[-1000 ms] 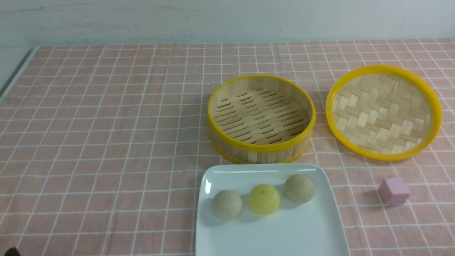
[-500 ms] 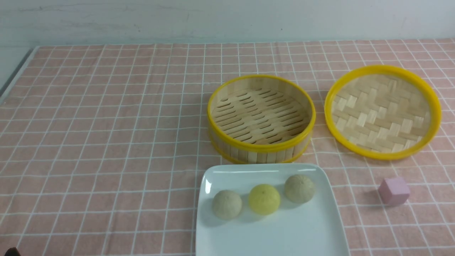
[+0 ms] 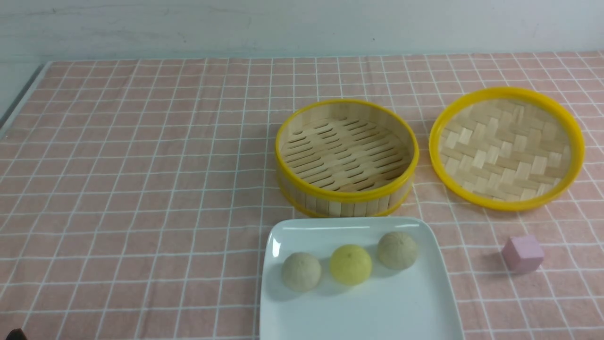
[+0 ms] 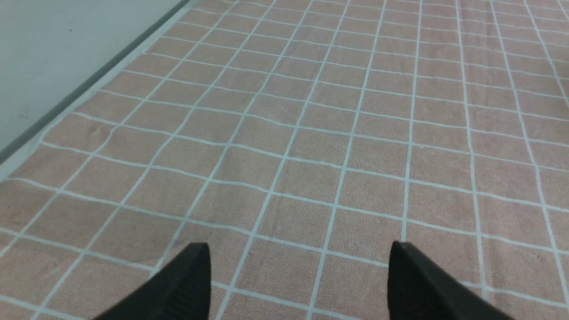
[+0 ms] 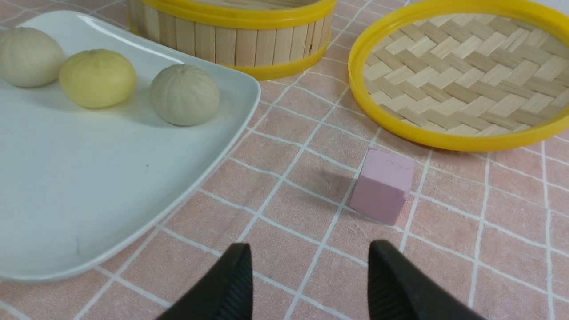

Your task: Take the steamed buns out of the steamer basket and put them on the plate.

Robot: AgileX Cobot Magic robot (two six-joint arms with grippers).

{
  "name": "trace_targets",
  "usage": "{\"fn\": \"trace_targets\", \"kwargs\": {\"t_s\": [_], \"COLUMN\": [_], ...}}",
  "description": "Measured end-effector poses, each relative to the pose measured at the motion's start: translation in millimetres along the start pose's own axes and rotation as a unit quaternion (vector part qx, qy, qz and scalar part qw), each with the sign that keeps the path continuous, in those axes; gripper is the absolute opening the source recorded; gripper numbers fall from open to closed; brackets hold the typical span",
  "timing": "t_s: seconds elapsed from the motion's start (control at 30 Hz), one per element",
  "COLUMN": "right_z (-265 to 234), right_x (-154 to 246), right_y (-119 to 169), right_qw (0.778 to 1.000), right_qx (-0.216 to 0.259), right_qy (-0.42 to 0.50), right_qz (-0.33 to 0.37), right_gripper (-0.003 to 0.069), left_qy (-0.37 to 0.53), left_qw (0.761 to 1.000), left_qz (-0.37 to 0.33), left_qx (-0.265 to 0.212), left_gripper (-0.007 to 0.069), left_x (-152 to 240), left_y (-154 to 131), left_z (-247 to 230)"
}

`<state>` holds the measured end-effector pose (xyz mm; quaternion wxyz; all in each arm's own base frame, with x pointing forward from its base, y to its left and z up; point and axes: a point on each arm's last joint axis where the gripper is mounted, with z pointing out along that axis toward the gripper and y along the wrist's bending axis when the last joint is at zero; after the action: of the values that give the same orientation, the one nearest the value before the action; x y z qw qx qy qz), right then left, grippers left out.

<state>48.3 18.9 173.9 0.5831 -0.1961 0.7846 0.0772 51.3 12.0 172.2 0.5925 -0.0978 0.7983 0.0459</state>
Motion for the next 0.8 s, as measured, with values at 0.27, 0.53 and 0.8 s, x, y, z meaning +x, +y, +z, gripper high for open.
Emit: {"fn": "trace_targets", "kwargs": {"t_s": [0.27,0.53,0.8], "right_z": [-0.6,-3.3,-4.5], "right_x": [0.8,2.4,3.1], "right_y": [-7.7,-18.3,-21.0], "right_qw": [0.996,0.975,0.971], "right_qx": [0.072,0.174,0.198], "right_qy": [0.005,0.001,0.004], "right_qz": [0.043,0.139,0.134], "right_gripper": [0.0368,0.0368,0.0368], "left_qy": [0.000,0.000,0.000], "left_qw": [1.000,1.000,1.000], "left_qz": [0.000,0.000,0.001], "left_qx": [0.000,0.000,0.000], "left_gripper": [0.0530,0.0530,0.0530], "left_x": [0.0,0.0,0.0], "left_y": [0.0,0.0,0.0], "left_z": [0.0,-0.1,0.0]}}
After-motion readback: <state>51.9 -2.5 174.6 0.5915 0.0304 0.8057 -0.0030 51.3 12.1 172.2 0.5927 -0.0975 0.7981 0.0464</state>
